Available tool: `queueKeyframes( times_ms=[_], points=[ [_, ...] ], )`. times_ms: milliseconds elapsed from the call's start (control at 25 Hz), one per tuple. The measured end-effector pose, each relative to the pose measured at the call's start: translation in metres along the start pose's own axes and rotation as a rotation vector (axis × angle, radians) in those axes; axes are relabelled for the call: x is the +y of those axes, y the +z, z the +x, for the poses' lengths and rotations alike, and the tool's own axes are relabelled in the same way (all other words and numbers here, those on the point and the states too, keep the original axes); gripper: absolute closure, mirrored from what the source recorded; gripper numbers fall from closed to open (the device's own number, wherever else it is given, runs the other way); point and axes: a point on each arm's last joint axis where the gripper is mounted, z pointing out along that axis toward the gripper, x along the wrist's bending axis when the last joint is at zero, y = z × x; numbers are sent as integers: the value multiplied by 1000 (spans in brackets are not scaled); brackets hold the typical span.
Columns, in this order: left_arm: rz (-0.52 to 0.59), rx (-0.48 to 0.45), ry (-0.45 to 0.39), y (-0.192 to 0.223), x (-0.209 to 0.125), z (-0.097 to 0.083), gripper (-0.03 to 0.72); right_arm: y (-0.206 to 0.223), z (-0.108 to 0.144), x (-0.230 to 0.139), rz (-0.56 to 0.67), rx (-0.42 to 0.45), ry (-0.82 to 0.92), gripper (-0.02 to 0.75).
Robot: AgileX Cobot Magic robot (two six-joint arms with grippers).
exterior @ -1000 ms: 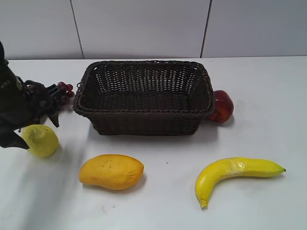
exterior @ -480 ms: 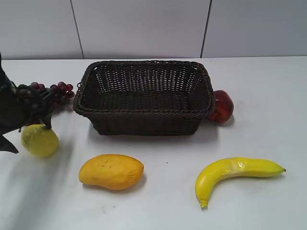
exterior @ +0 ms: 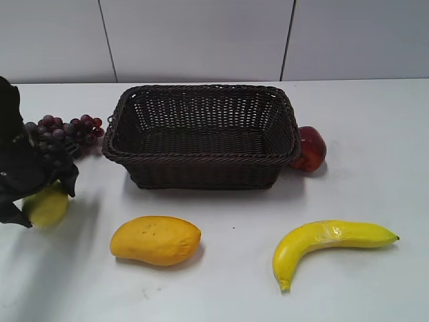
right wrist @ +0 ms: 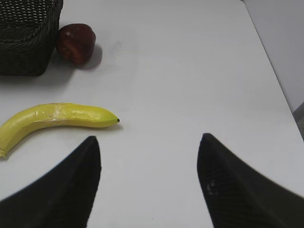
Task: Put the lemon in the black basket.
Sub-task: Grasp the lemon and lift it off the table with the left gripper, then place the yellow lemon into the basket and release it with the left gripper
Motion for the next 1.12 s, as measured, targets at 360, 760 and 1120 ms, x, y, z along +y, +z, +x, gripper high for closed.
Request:
queueKeyframes(
  times_ms=[360, 760, 1120],
  points=[
    [-184, -102, 133, -59, 23, -23, 109, 0, 0, 0, 0, 0, 0, 251],
    [-521, -497, 544, -128, 10, -116, 109, 0, 0, 0, 0, 0, 0, 251],
    [-475, -579, 798, -82, -53, -165, 109, 0, 0, 0, 0, 0, 0, 251]
  ],
)
